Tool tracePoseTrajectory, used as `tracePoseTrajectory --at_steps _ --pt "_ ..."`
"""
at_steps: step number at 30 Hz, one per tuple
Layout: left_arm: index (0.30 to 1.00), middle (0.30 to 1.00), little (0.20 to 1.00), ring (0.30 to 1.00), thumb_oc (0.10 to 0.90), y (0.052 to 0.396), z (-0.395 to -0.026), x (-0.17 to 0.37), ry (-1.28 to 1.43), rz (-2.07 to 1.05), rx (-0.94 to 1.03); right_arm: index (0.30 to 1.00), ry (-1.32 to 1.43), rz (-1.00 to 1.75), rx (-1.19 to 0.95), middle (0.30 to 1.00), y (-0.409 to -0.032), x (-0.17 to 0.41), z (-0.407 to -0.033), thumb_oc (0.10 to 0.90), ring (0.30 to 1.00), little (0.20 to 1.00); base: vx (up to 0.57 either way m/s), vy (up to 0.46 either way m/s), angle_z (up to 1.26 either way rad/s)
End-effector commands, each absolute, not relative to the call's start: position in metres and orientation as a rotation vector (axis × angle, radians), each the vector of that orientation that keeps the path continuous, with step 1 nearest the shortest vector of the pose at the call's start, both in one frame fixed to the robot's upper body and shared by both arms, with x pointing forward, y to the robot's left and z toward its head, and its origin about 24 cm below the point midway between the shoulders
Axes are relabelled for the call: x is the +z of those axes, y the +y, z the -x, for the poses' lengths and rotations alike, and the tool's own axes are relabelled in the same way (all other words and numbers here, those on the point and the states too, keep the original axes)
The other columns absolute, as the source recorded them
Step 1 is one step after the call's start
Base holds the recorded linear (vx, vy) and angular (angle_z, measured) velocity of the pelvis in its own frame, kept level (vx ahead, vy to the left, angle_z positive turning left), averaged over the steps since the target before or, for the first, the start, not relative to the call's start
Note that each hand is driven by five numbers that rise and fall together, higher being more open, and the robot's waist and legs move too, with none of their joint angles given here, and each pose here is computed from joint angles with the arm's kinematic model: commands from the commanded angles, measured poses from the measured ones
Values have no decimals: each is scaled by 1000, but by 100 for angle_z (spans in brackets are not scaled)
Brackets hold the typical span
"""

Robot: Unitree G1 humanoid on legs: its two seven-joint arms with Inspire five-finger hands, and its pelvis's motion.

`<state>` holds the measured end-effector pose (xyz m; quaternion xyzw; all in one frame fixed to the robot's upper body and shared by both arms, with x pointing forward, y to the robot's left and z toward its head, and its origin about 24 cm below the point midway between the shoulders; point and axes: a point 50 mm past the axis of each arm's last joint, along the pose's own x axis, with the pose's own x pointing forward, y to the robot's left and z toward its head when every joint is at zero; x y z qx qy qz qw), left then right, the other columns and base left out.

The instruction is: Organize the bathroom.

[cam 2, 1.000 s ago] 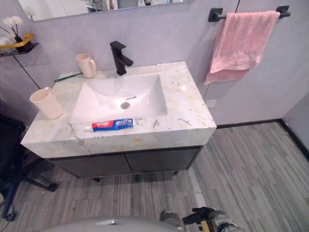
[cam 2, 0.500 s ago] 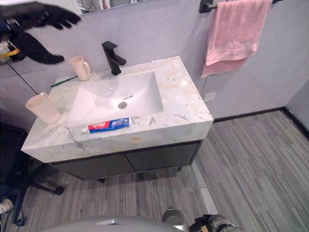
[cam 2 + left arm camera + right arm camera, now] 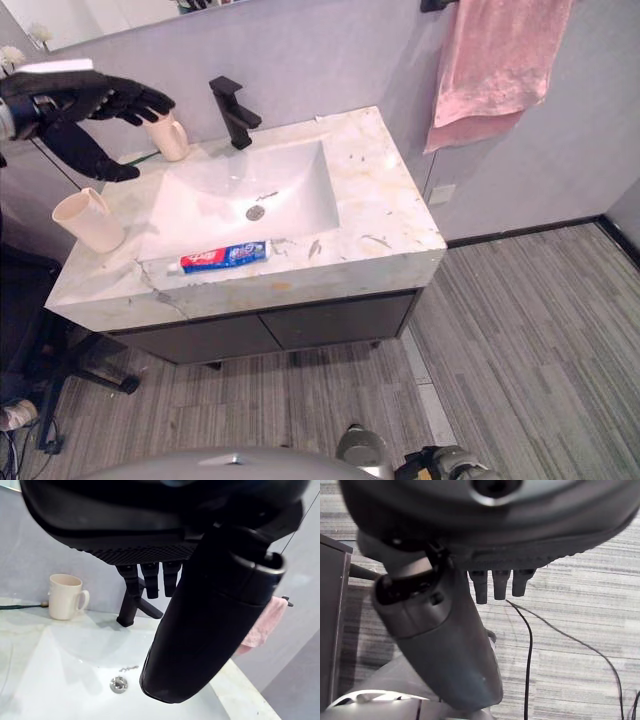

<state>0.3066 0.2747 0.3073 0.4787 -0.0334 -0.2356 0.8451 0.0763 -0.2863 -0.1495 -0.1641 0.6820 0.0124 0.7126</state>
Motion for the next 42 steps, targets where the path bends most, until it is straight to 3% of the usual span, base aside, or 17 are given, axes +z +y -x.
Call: tracePoseTrajectory --at_steps 1,14,23,34,42 --pt "900 900 900 900 800 301 -280 374 -296 -948 -273 900 1604 390 45 900 -288 -152 -53 800 900 900 17 -60 27" --pt "900 900 900 900 800 275 -289 380 -330 -950 -326 900 1608 351 -41 900 -300 -147 -53 800 900 900 -59 -26 38" --pt "900 900 900 900 800 282 -288 373 -321 -971 -316 900 1605 367 -10 900 -298 -148 -52 800 900 900 -52 68 -6" --pt "900 900 900 900 800 258 -294 384 -393 -1002 -324 900 1551 393 124 900 -271 -157 -62 800 900 900 -106 -121 13" --pt "900 900 900 900 800 258 -293 383 -424 -980 -294 900 1549 412 48 900 -292 -148 -73 800 900 900 -39 -42 6"
